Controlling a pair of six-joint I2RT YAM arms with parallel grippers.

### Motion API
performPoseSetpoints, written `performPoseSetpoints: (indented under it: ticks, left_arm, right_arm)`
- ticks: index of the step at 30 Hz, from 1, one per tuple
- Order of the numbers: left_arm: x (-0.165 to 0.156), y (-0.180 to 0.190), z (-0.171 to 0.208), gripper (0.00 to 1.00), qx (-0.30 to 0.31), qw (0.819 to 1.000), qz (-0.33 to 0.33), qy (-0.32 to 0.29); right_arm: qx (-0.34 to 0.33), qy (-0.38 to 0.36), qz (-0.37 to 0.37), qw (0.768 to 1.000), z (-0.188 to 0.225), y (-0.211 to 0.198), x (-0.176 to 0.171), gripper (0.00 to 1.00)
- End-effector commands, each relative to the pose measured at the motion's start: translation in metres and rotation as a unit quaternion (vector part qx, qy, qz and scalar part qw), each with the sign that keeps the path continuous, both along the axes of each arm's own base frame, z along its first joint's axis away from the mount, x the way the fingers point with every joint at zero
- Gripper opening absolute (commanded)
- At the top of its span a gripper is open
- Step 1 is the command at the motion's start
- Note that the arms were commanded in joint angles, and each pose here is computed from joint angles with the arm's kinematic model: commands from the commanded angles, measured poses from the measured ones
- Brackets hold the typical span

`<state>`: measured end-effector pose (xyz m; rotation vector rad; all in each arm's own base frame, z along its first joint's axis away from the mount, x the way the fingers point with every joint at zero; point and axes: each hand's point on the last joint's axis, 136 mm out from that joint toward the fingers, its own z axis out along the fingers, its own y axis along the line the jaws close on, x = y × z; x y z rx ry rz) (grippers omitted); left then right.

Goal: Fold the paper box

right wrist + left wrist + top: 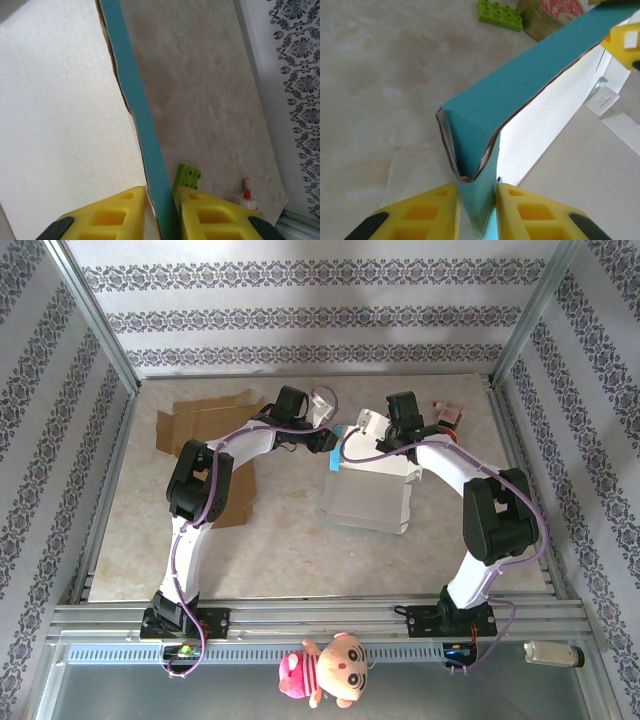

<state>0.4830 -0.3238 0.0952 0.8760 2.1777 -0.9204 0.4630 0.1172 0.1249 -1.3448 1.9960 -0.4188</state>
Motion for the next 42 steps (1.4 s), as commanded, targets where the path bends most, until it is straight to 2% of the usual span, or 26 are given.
performPoseSetpoints:
  ticks: [1, 7, 15, 20, 23, 26, 31, 35, 37, 39, 42]
  left_arm:
    - [-0.023, 0.007, -0.042, 0.26, 0.028, 0.996, -0.008, 0.084]
    - [-0.032, 0.006, -0.055, 0.29, 0.011, 0.992, 0.005, 0.126]
    - [-0.012, 0.002, -0.051, 0.15, -0.002, 0.993, 0.051, 0.109]
    - [0.004, 0.008, -0.055, 0.13, 0.046, 0.991, 0.109, 0.069]
    - [0.016, 0.021, -0.064, 0.13, 0.100, 0.978, 0.179, 0.048]
    - [0.022, 0.034, -0.066, 0.19, 0.126, 0.965, 0.226, 0.035]
    - [0.013, 0.016, -0.047, 0.18, 0.060, 0.977, 0.199, 0.038]
    - [0.001, -0.001, -0.038, 0.08, 0.019, 0.987, 0.155, 0.041]
    - [-0.001, -0.003, -0.036, 0.03, 0.021, 0.989, 0.146, 0.028]
    - [0.000, 0.002, -0.040, 0.00, 0.048, 0.987, 0.151, 0.019]
    - [0.001, 0.009, -0.047, 0.00, 0.102, 0.983, 0.153, -0.007]
  right_arm:
    - [0.001, -0.018, -0.002, 1.000, 0.009, 0.004, 0.001, 0.22]
    - [-0.003, -0.023, -0.008, 1.000, 0.012, 0.001, 0.004, 0.22]
    - [0.012, -0.027, -0.004, 1.000, 0.014, 0.014, -0.001, 0.22]
    - [0.028, -0.027, -0.015, 0.999, 0.014, 0.022, -0.010, 0.22]
    - [0.039, -0.035, -0.037, 0.998, 0.022, 0.026, -0.016, 0.22]
    - [0.055, -0.048, -0.069, 0.995, 0.032, 0.028, -0.021, 0.22]
    - [0.059, -0.054, -0.076, 0.994, 0.032, 0.036, -0.036, 0.22]
    - [0.067, -0.058, -0.072, 0.993, 0.031, 0.039, -0.041, 0.22]
    - [0.064, -0.056, -0.072, 0.994, 0.025, 0.037, -0.043, 0.22]
    - [0.066, -0.053, -0.080, 0.993, 0.020, 0.034, -0.043, 0.24]
    - [0.106, -0.051, -0.118, 0.986, 0.025, 0.029, -0.042, 0.39]
